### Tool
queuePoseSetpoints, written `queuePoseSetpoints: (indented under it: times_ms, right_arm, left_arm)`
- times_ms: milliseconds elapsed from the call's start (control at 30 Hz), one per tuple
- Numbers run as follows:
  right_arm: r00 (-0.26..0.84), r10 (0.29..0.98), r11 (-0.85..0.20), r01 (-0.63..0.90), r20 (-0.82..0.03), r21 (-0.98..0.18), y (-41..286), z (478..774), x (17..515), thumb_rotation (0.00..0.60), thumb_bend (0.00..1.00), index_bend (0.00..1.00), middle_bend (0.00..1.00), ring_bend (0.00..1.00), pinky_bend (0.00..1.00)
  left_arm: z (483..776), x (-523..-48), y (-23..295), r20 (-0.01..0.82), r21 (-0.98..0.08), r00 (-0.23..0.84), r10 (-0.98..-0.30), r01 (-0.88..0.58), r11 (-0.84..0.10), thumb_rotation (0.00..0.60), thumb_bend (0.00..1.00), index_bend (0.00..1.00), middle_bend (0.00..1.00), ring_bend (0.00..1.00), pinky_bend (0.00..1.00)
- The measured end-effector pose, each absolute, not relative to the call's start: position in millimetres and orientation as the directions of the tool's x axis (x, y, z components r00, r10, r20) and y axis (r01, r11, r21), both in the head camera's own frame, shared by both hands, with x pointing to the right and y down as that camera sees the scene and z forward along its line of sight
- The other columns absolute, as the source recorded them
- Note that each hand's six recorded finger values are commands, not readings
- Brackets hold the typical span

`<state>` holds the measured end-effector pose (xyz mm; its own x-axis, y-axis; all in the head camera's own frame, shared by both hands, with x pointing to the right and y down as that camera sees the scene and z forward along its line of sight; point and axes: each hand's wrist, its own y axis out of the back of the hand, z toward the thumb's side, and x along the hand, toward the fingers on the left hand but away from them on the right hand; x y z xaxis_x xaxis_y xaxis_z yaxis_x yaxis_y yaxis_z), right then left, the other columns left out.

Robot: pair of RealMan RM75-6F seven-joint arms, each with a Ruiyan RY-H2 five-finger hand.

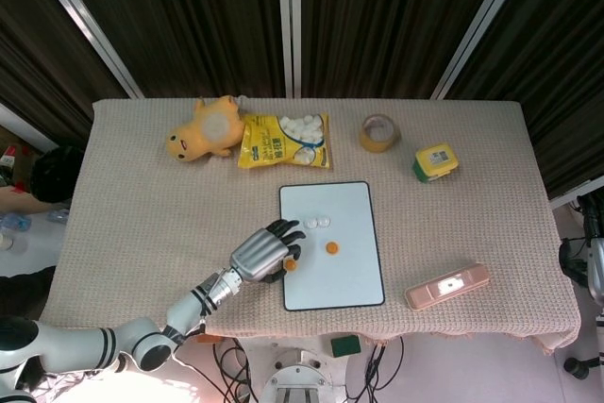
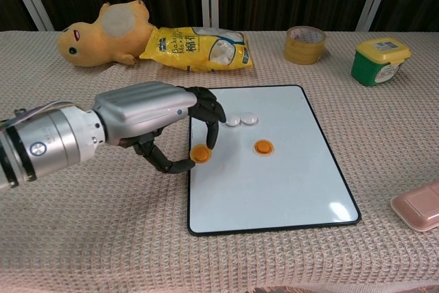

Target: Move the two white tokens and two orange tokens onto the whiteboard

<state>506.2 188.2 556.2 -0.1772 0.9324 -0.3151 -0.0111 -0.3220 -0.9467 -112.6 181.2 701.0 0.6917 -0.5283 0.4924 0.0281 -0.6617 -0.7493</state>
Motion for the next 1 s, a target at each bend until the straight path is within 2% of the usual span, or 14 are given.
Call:
queuePoseSetpoints:
  times_ms: [333,633,1000]
  right_arm:
    - [-0.211,0.936,-0.29,-0.005,-0.283,-0.957,185.2,547.9,520.4,0.6,0.48,0.0,0.0,0.0,0.0]
    - [-0.232,0.934,-0.281,-0.004,-0.272,-0.96,186.7,543.8,528.9,0.6,0.48,0.0,0.0,0.0,0.0]
    - [-0.23,0.935,-0.279,-0.008,-0.269,-0.96,187.2,542.5,527.4,0.6,0.48,0.0,0.0,0.0,0.0]
  left_arm:
    - [721.6,-62.5,161.3,0.534,-0.725,0.665,-0.523,0.042,-0.687,0.6,0.32,0.53,0.21,0.06,0.14]
    - [736.6,-46.7,160.7,0.566,-0.703,0.644,-0.515,0.051,-0.709,0.6,0.32,0.53,0.21,0.07,0.14]
    - [738.0,-45.4,156.9,0.563,-0.708,0.641,-0.522,0.049,-0.704,0.6,0.32,0.52,0.21,0.07,0.14]
